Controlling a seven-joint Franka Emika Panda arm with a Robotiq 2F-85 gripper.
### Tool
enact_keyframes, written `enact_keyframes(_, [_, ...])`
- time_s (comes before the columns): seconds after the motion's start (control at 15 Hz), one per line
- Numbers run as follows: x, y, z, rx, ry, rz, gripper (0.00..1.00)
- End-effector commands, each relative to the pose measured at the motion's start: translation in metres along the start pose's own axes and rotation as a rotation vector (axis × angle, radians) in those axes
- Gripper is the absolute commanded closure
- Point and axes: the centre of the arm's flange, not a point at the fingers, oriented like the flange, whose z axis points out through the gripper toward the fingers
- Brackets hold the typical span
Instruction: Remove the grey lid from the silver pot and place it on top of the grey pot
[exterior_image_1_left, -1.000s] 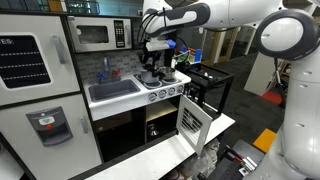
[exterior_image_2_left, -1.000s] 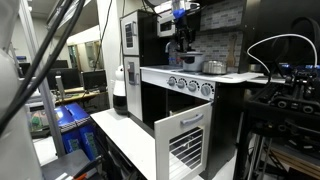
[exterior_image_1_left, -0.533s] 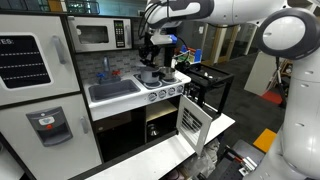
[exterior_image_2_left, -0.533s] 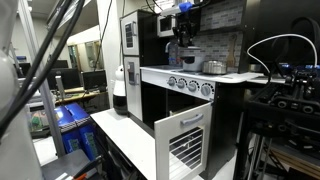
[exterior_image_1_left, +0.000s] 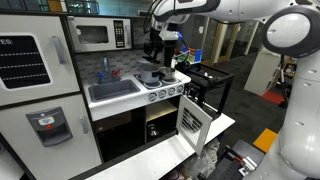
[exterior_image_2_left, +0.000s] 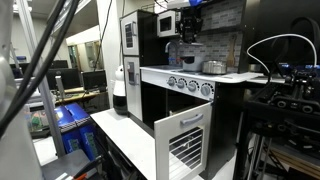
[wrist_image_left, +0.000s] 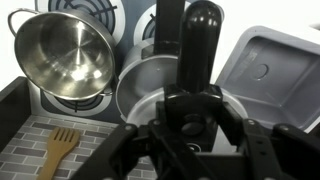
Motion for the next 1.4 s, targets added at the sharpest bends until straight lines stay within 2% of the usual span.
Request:
enact_keyframes(0.0, [-0.018,0.008,0.004,0.015,-0.022,-0.02,0.7])
enact_keyframes(0.53, [-0.025,0.015,0.028,-0.018,-0.042,-0.028,0.7])
enact_keyframes(1.33, [-0.024,0.022,0.043,-0.089,-0.024,-0.07,0.7])
